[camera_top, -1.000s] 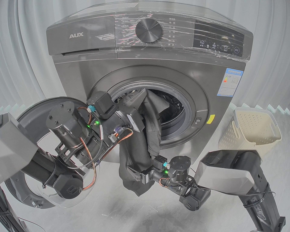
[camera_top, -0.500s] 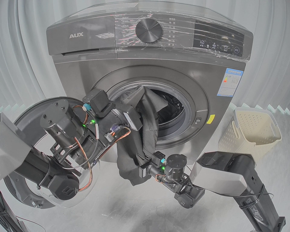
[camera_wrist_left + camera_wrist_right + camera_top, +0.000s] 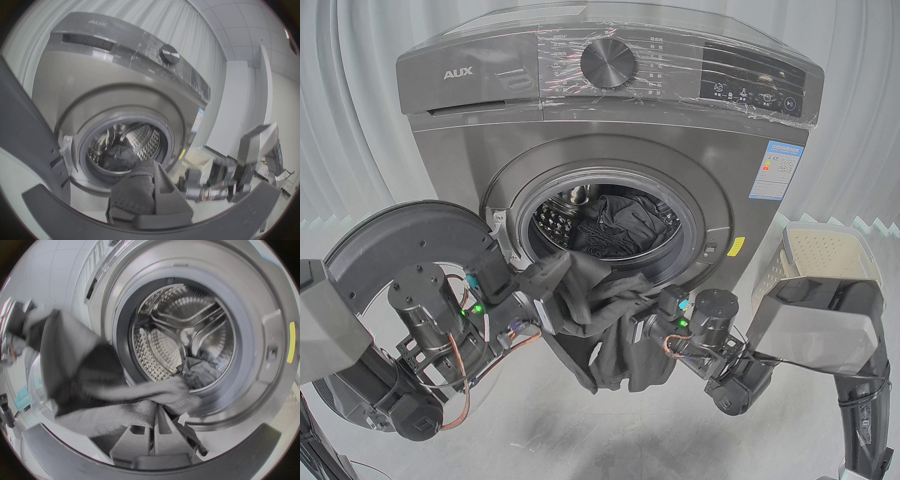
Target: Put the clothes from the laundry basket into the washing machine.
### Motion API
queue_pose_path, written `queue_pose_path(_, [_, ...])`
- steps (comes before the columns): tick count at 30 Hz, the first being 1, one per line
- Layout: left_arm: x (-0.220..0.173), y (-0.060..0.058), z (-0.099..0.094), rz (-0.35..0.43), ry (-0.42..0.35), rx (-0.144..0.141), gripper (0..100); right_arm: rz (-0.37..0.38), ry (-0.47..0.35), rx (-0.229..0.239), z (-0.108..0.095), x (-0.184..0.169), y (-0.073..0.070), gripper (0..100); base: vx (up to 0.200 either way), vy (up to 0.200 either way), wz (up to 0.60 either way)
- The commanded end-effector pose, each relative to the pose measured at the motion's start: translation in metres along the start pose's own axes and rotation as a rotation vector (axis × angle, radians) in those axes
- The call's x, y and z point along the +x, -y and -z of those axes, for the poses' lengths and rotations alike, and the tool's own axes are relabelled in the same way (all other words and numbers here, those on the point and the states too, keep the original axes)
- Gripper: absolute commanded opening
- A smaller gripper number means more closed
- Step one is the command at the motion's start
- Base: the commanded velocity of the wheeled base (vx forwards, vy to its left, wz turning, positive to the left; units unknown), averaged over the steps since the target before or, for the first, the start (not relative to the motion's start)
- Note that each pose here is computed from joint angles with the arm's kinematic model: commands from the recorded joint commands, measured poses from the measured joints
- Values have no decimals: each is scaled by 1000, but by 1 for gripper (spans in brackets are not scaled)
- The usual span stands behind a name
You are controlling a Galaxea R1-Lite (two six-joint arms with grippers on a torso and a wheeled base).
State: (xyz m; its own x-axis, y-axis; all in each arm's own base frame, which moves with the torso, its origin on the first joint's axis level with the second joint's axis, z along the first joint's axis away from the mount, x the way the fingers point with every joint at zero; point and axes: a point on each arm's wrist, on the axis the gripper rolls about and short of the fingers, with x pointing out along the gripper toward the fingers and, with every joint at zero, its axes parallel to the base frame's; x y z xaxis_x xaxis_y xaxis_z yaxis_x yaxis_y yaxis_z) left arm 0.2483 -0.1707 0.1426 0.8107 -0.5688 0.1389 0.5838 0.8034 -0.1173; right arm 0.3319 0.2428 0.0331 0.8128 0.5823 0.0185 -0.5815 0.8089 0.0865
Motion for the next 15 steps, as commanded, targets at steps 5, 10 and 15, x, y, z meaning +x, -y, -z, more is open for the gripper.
queue_pose_path(5, [-32,-4,43,22,-225,-9,0,44,146,7,-68,-15,2,0,0,0,0])
queue_pose_path(10, [-33,-5,60,22,-282,-8,0,32,172,18,-79,-18,-3,0,0,0,0])
queue_pose_path(15, [-33,-5,64,20,-299,-15,100,29,175,19,-81,-19,-5,0,0,0,0])
